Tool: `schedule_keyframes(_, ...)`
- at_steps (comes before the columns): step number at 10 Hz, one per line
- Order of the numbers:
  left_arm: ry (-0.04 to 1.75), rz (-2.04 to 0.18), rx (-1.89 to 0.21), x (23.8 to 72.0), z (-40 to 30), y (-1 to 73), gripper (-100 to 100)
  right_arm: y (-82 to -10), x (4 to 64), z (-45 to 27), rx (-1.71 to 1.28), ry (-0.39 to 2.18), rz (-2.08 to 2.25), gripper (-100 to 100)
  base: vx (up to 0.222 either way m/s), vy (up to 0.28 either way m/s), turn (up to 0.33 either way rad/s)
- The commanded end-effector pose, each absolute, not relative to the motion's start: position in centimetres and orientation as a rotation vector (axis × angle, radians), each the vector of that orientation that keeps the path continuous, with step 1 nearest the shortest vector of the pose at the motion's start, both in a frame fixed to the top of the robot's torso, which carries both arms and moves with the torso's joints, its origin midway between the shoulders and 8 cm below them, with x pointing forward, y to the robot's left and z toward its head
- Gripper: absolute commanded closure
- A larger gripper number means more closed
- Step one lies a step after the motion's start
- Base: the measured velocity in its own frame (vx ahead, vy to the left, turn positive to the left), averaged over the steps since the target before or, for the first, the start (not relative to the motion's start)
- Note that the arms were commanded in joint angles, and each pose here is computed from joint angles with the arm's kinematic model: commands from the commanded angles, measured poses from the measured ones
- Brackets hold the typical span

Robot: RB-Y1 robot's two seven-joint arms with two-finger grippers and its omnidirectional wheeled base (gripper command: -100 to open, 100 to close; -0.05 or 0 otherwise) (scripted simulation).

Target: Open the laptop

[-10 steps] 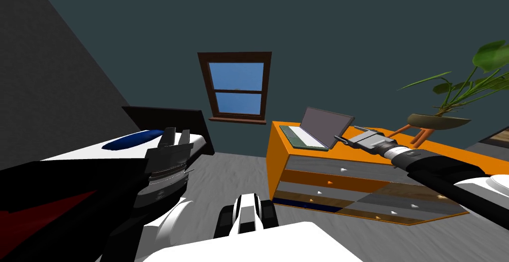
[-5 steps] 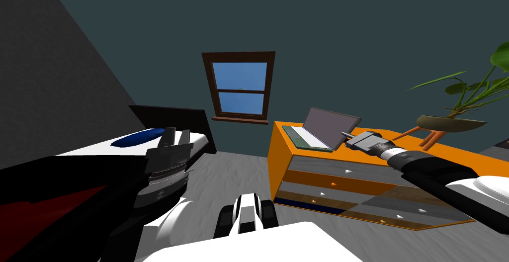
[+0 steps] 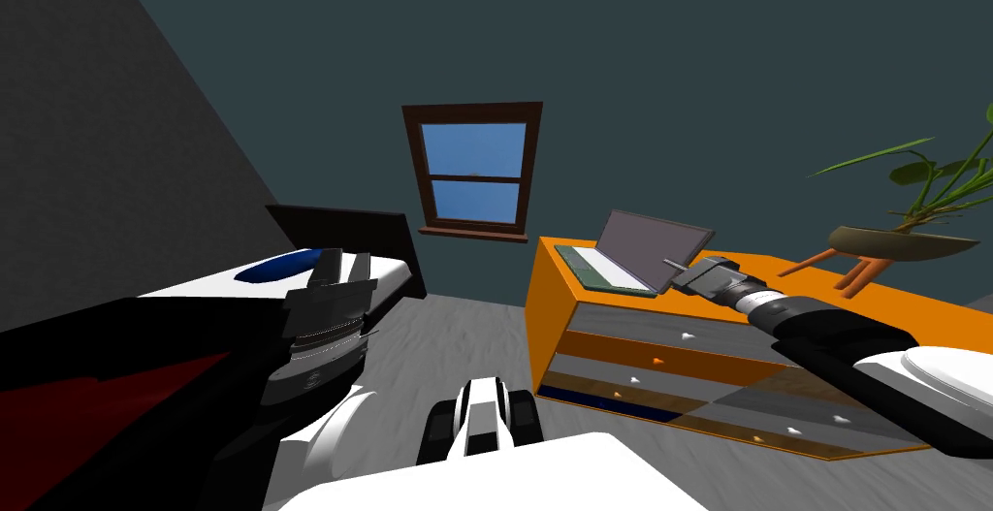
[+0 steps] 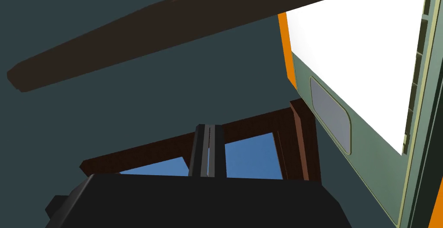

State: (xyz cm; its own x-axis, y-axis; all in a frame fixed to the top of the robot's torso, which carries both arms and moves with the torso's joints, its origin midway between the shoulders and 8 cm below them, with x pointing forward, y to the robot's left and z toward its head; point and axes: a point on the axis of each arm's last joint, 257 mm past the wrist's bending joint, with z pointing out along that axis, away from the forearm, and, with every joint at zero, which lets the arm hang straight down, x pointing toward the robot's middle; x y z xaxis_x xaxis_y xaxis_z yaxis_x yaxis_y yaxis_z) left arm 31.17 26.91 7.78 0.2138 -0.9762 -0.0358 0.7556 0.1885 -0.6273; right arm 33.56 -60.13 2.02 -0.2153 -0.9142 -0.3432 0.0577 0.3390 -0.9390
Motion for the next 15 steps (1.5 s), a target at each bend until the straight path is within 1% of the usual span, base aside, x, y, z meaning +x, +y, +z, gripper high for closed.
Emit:
schedule_keyframes(1, 0.487, -1.287, -0.546, 31.2, 7.8, 26.9, 0, -60.6, 33.6, 2.1, -0.775, 1.516, -1.073, -100, -0.009, -0.015, -0.003)
schedule_keyframes(13, 0.487, -1.287, -0.546, 31.2, 7.8, 26.9, 0, -62.5, 34.4, 3.0, -0.495, 1.581, -0.804, -100, -0.015, -0.031, 0.001)
schedule_keyframes(15, 0.487, -1.287, -0.546, 31.2, 7.8, 26.9, 0, -62.5, 34.3, 3.0, -0.507, 1.58, -0.816, -100, -0.003, -0.007, 0.001)
